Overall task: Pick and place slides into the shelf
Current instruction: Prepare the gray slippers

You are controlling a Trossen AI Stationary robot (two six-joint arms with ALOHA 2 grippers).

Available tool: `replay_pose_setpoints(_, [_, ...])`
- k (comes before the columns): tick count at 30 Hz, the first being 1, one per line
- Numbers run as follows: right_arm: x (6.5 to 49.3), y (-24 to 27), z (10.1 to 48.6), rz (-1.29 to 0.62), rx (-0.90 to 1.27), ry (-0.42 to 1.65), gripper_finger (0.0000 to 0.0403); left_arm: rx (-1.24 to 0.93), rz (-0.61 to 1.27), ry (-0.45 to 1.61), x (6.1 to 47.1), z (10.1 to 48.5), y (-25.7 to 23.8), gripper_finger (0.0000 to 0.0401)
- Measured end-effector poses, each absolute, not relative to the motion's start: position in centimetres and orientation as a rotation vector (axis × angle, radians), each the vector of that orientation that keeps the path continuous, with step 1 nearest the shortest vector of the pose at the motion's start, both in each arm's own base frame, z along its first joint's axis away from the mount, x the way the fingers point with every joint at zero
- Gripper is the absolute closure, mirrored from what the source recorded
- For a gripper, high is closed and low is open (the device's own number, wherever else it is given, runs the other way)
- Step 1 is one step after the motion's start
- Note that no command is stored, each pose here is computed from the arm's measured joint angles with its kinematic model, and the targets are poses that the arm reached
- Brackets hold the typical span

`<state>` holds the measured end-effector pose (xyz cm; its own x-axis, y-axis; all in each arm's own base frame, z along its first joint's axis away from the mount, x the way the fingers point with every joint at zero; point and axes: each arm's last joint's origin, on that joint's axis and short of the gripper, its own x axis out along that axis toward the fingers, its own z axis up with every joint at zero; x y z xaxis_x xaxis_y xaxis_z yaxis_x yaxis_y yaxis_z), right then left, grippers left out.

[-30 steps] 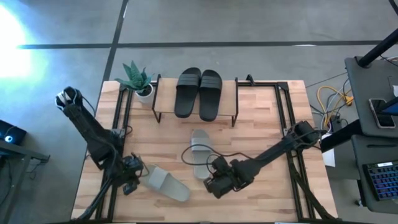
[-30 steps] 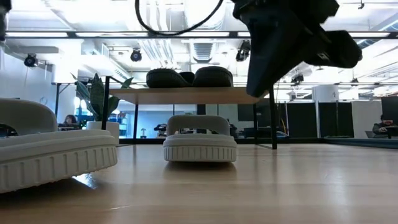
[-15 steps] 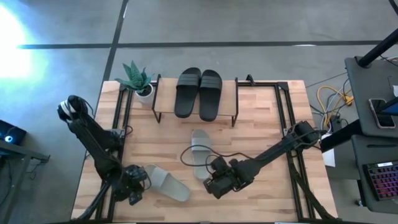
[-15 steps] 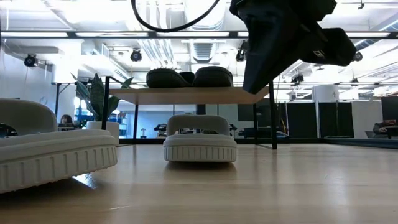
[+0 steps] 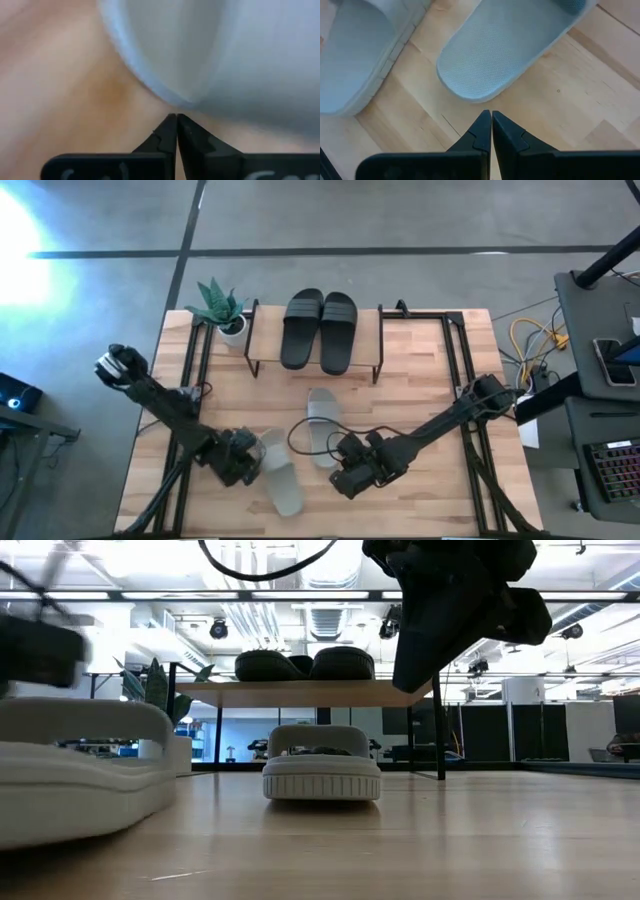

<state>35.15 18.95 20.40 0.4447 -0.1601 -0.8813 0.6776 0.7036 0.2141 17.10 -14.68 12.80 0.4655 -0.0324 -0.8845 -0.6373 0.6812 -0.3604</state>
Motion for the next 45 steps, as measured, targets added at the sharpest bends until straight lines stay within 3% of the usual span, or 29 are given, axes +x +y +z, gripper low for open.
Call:
replay_pose_setpoints(8, [35.1, 18.9, 20.4, -0.566, 0.599, 0.976, 0.0394, -0.722, 0.389, 0.888, 20.2, 14.1, -12.0, 0.0401])
replay_pose_setpoints(13, [35.0, 18.8, 20.2, -0.578, 0.588, 0.973, 0.0394, -0.752, 0.336, 0.924, 19.9, 14.8, -12.1, 0.0401])
replay_pose_setpoints(19, [34.7, 18.9, 20.0, -0.577, 0.59, 1.015, 0.0394, -0.794, 0.254, 0.993, 17.4, 16.3, -14.2, 0.0401])
replay_pose_setpoints(24, [34.6, 18.9, 19.8, -0.579, 0.604, 1.031, 0.0394, -0.827, 0.077, 0.98, 15.9, 18.0, -17.1, 0.0401])
replay_pose_setpoints(34, [34.2, 19.0, 19.2, -0.61, 0.733, 1.095, 0.0394, -0.808, -0.159, 0.915, 16.7, 18.1, -22.0, 0.0401])
replay_pose_setpoints(39, [34.0, 19.1, 19.0, -0.647, 0.784, 1.094, 0.0394, -0.826, -0.12, 0.964, 17.7, 16.4, -23.8, 0.0401])
replay_pose_setpoints(45, [34.0, 19.1, 18.9, -0.562, 0.669, 1.13, 0.0394, -0.856, -0.087, 0.913, 19.7, 16.5, -27.0, 0.0401])
